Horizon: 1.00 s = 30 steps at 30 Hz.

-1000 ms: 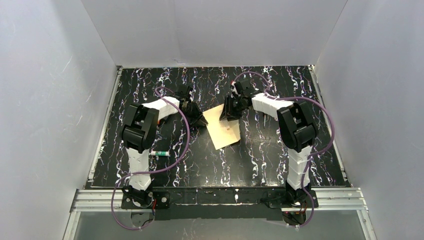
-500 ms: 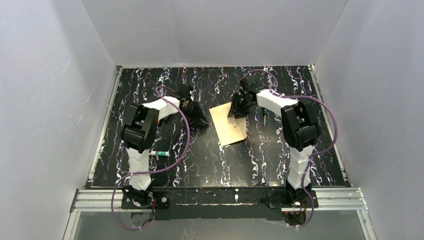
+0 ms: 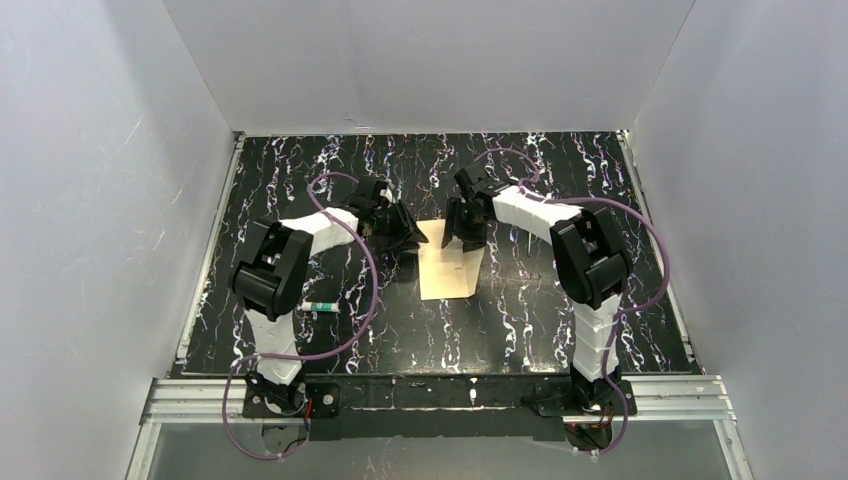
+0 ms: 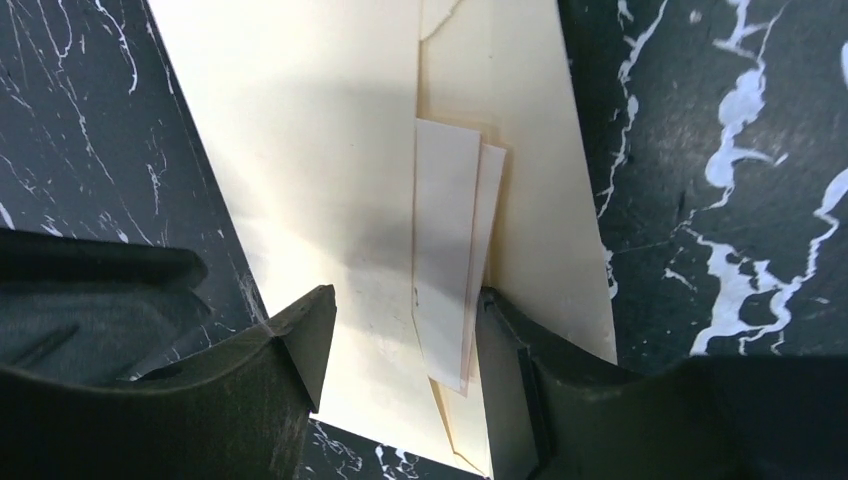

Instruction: Place the letter into the envelope and seal it

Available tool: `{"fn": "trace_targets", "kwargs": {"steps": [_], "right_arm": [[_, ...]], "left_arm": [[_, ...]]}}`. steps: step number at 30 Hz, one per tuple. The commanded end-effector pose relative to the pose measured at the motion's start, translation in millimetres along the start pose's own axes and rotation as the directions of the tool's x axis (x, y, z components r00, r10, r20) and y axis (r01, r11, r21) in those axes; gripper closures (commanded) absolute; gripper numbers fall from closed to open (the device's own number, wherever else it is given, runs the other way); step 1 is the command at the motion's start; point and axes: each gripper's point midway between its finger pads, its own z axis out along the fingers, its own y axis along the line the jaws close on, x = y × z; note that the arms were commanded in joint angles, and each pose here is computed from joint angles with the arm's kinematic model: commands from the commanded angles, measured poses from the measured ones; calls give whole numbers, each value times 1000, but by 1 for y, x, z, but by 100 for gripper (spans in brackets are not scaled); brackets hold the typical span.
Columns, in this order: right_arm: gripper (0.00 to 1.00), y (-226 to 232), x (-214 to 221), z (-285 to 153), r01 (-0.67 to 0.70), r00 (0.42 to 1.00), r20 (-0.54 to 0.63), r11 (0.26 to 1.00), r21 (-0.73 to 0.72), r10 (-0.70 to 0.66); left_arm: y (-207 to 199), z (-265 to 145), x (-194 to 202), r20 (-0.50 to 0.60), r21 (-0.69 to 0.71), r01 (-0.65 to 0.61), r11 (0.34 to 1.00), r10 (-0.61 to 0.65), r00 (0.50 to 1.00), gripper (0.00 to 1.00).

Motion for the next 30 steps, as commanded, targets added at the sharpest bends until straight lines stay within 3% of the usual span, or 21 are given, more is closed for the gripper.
{"fn": "trace_targets", "kwargs": {"steps": [1,9,13,18,26,30], "right_arm": [[38,3,-2,-21,-106,992,59,994,-23,107],[39,2,2,-28,-107,991,72,994,-38,109],[53,-8,1,-30,-102,990,102,995,0,101],[63,-21,-9,-26,-74,988,139,995,67,64],[63,-16,-27,-24,-37,987,158,998,52,28],[69,-17,-24,-15,-40,991,131,998,53,33]], "left_arm": [[-47,-15,21,21,134,-158,978,157,987,71],[15,0,47,-61,-126,-115,985,109,992,85],[26,3,50,-90,-179,-116,977,101,991,88],[22,1,50,-105,-171,-133,976,116,988,88],[-45,-27,31,-55,-10,-188,982,187,981,70],[-37,-36,18,9,-118,-162,980,165,986,67]]}}
